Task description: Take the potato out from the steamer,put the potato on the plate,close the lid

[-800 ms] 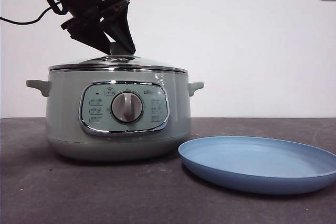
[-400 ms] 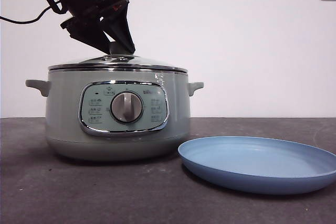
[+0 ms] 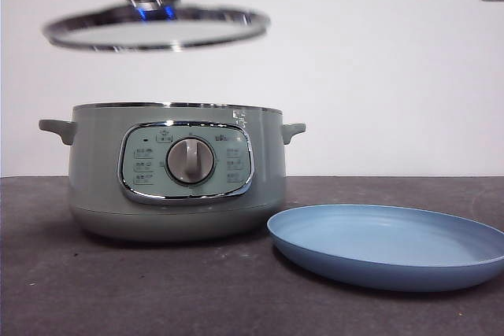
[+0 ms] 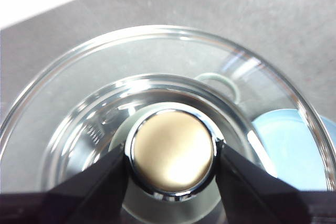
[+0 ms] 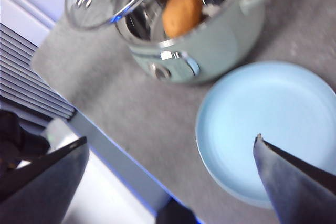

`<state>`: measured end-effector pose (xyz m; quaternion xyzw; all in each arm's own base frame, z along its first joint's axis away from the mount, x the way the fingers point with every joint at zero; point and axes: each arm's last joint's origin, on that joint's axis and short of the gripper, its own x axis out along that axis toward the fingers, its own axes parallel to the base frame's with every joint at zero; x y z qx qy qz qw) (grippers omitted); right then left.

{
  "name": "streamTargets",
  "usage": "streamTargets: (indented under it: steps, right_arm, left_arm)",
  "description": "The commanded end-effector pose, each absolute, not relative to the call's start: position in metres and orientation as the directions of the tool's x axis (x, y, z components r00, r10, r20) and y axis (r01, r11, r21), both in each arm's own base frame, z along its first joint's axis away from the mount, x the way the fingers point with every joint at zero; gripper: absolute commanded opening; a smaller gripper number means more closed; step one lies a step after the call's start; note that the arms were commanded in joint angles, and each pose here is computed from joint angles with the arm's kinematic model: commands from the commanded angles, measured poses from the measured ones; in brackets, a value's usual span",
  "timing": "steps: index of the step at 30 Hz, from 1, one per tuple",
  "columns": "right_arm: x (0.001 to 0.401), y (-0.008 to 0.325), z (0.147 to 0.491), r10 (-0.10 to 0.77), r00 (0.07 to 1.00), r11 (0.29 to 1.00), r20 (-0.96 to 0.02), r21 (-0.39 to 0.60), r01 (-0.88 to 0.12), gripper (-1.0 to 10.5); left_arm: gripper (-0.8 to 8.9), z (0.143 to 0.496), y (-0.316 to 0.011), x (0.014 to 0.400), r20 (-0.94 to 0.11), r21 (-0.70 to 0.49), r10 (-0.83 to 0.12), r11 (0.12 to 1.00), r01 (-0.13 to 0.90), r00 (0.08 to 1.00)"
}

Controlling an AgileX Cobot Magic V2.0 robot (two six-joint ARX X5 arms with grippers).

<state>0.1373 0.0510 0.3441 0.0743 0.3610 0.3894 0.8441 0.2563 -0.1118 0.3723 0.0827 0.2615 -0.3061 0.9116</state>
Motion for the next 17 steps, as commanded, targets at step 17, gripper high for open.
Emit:
streamTargets:
  steps: [17]
  right_arm:
    - [0.265,0.202,0.350,0.726,0.364,0.634,-0.584,0.362,-0.683,6.0]
  left_arm:
    - [-0.09,0.429,-0.030,0.098,-0.445,0.091,-0.259,0.939,0.331,0.857]
